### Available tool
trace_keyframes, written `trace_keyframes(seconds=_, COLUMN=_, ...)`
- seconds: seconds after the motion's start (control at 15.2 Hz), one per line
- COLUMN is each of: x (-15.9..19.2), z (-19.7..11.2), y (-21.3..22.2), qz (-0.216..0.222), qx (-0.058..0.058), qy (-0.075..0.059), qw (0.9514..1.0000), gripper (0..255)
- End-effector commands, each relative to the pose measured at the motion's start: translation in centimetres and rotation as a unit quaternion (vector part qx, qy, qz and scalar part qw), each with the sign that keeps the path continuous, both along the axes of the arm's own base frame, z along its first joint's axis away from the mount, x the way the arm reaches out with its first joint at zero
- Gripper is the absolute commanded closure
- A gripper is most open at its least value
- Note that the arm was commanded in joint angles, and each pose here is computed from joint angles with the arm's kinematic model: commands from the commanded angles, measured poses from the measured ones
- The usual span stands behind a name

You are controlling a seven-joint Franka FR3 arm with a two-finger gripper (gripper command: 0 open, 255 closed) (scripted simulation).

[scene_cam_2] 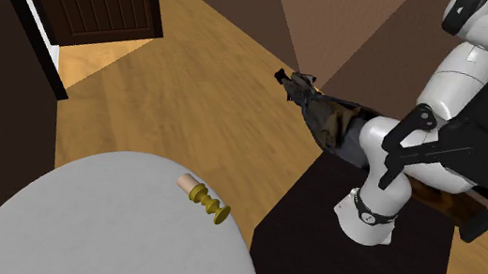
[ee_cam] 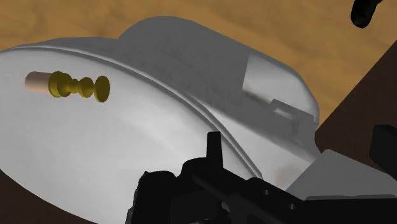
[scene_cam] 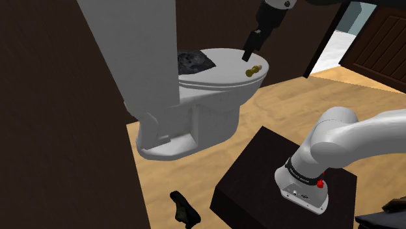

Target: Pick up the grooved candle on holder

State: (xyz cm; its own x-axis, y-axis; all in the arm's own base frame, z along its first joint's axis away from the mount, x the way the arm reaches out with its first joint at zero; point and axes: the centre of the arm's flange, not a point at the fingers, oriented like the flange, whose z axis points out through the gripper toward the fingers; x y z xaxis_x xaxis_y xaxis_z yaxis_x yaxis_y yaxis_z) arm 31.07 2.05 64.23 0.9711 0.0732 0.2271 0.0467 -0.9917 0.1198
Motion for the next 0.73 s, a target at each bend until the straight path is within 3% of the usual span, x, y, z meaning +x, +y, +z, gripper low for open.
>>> trace_keyframes(seconds=0.0, x=0.0, z=0.0, y=0.0, qz=0.0, qx=0.0, qy=0.0, qw=1.0, gripper=0)
trace_keyframes(seconds=0.66, x=0.7, z=-4.9, y=-12.7, qz=0.077, qx=-0.001, qy=0.006, qw=0.997, gripper=0)
